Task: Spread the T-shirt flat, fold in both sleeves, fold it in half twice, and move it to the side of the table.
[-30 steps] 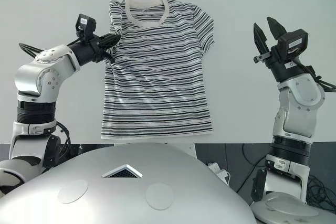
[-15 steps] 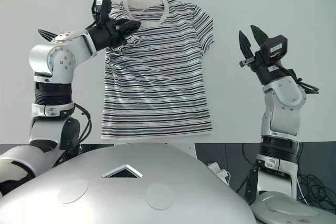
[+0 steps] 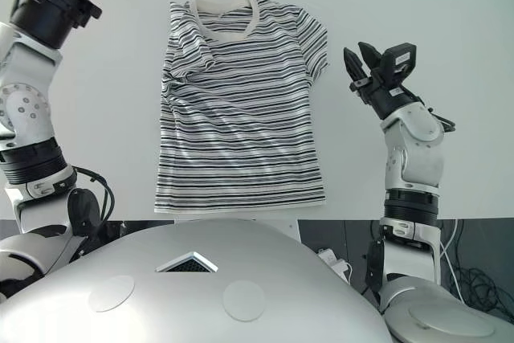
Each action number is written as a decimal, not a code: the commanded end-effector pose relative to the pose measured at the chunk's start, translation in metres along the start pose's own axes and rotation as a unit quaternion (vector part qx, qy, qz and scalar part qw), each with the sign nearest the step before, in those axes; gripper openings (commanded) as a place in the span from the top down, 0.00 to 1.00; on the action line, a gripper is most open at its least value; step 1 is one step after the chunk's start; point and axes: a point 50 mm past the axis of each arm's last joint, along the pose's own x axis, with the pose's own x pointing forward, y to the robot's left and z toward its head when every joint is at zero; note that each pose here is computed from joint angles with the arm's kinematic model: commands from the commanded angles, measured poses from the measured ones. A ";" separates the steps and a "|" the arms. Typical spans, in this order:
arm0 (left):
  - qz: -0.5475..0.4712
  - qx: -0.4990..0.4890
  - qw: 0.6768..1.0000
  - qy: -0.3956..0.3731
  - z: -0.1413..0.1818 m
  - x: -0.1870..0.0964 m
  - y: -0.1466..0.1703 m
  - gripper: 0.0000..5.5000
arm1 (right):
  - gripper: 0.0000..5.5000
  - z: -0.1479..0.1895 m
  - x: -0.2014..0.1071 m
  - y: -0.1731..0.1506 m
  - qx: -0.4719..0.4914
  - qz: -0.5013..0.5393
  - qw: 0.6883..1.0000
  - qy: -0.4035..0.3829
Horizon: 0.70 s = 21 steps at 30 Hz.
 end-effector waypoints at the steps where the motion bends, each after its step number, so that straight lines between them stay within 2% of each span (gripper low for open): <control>1: 0.000 0.007 1.000 -0.003 0.001 -0.006 -0.001 0.65 | 0.73 0.004 0.017 -0.006 0.064 0.006 0.998 0.029; 7: 0.007 0.007 1.000 0.013 -0.005 -0.009 0.002 0.65 | 0.73 -0.009 0.011 -0.009 0.137 0.028 0.986 0.091; 21: 0.011 -0.012 0.999 0.030 -0.011 -0.009 0.003 0.65 | 0.73 -0.019 0.002 0.000 0.216 0.067 0.965 0.133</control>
